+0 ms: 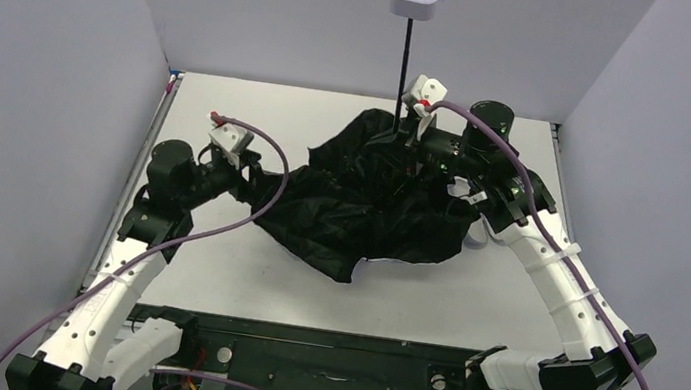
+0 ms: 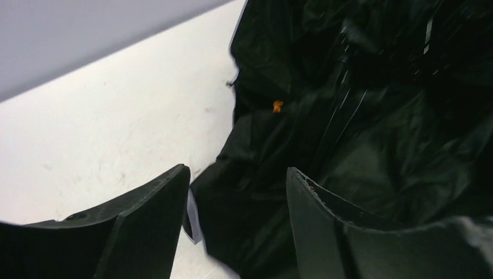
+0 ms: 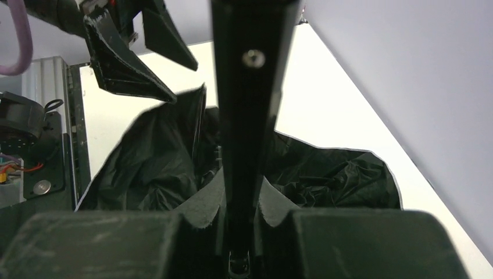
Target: Open the umbrella
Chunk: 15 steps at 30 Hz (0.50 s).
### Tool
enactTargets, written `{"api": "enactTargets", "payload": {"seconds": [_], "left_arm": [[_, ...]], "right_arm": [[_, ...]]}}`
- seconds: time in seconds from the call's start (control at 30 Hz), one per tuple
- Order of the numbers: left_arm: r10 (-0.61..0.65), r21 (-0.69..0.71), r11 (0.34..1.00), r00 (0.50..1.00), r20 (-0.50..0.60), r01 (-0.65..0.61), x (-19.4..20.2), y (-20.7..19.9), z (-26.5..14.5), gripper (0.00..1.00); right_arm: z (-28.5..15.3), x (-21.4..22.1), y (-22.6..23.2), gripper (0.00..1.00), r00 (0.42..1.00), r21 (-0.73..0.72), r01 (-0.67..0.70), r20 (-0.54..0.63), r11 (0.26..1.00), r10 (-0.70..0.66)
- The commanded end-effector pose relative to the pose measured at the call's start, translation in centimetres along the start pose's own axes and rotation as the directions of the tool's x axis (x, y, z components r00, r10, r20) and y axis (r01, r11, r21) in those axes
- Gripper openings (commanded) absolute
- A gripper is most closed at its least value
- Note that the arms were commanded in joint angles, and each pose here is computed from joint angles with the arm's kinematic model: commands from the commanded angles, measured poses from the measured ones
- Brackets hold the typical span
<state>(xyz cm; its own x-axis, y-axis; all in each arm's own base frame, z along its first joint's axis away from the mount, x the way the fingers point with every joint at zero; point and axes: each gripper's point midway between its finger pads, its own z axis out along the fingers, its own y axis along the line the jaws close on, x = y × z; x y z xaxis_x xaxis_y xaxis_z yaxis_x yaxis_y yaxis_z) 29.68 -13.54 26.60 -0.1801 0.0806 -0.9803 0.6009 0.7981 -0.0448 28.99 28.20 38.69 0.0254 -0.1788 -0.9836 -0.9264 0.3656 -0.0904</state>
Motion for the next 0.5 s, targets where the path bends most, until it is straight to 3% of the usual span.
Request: {"api": "enactTargets", "payload": {"seconds": [0.0,0.1,0.2,0.33,0.47], "left_arm": [[0.077,0.123,0.987,0.968,0.239,-0.108,-9.1,-2.5,-0.6,0.65],[0.095,0.173,0.972,0.941,0.324,-0.158,-12.5,-3.6,-0.7,0.72],[0.131,0.225,0.949,0.925,0.357,-0.222,-13.6,-5.6,-0.1,0.72],[0.154,0.296,0.916,0.918,0.366,-0.271,-13.2,-8.3,1.6,0.68],[0.160,0.380,0.868,0.905,0.395,-0.319,-12.7,-12.2,2.7,0.56]], "right_arm": [[-0.2,-4.4,0.7,0.00,0.985,0.013,0.110,0.132,0.994,-0.110],[0.2,-4.5,0.9,0.00,0.984,0.029,0.117,0.130,0.993,-0.120],[0.7,-4.8,0.6,0.00,0.983,0.067,0.107,0.144,0.992,-0.115],[1.4,-5.5,0.2,0.00,0.982,0.117,0.072,0.165,0.990,-0.091],[1.9,-5.7,-0.8,0.00,0.983,0.179,0.008,0.179,0.984,-0.041]]}}
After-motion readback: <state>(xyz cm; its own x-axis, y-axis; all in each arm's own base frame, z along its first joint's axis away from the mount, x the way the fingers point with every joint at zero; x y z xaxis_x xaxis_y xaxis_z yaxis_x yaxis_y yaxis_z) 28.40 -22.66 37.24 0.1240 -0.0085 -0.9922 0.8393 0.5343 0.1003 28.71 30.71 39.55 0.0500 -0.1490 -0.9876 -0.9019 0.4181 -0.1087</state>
